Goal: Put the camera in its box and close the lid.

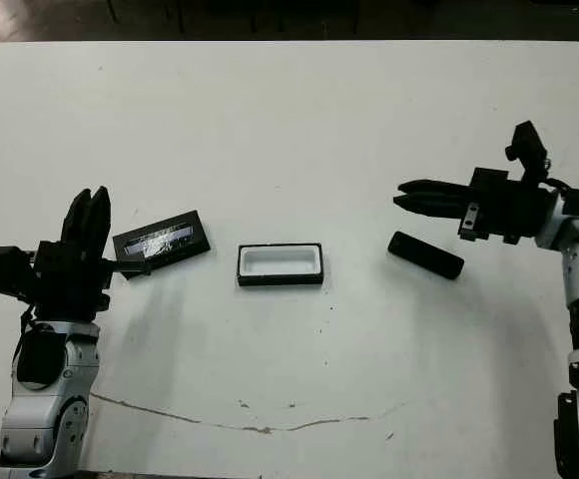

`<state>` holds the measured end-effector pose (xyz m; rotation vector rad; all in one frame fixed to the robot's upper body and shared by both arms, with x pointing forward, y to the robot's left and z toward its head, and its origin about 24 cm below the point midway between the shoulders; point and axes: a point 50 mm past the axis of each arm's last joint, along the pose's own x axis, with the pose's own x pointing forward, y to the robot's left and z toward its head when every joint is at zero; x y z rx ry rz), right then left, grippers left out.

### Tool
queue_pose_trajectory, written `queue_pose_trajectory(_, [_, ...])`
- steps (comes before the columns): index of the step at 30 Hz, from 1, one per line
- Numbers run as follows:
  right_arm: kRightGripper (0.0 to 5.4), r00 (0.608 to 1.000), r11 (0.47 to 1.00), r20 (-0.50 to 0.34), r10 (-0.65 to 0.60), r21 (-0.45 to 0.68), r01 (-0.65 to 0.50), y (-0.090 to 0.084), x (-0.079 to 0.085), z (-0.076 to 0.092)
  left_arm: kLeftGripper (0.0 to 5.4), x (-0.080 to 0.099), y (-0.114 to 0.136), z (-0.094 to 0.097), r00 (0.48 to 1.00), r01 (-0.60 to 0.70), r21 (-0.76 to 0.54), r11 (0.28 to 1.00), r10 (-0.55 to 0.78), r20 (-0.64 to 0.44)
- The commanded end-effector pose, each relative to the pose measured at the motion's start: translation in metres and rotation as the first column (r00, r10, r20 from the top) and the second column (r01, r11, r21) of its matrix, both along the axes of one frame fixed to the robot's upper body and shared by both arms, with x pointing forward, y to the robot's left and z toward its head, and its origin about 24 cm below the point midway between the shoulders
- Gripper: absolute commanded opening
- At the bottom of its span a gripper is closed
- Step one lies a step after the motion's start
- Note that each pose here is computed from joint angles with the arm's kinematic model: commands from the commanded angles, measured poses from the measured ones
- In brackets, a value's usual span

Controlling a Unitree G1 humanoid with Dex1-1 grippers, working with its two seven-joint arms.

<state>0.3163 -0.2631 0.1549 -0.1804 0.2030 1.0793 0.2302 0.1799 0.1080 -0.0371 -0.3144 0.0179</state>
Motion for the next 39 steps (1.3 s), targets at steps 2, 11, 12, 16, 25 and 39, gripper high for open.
queue_pose_trajectory(2, [0.0,1.0,1.0,0.004,0.018,-0.013,-0.018,0.005,0.0,-0.001,0.0,-0.002,0.002,-0.009,0.999,-0.016,-0.001,1.0,0.016,-0.046])
queue_pose_trajectory(11, [0.0,0.999,0.991,0.016,-0.032,-0.131,0.034,-0.002,-0.003,0.001,0.0,-0.001,0.002,-0.008,0.999,-0.011,0.002,1.0,0.011,-0.043])
queue_pose_trajectory(12, [0.0,0.999,0.982,0.023,-0.049,-0.181,0.053,-0.004,-0.005,0.002,0.0,-0.001,0.002,-0.009,0.999,-0.011,0.003,1.0,0.011,-0.044])
queue_pose_trajectory(16, [0.58,0.998,0.963,0.035,-0.058,-0.261,0.066,-0.011,-0.009,-0.001,0.0,-0.001,0.002,-0.008,0.999,-0.01,0.0,1.0,0.01,-0.042])
queue_pose_trajectory(25, [2.55,0.997,0.959,-0.022,-0.069,-0.278,0.061,-0.023,-0.016,-0.022,0.0,-0.001,0.002,-0.008,0.999,-0.013,0.009,1.0,0.013,-0.047])
queue_pose_trajectory(39, [5.38,0.985,0.936,-0.109,-0.135,-0.341,0.091,-0.029,-0.021,-0.045,0.0,0.001,0.003,-0.007,0.999,-0.003,0.011,1.0,0.004,-0.041])
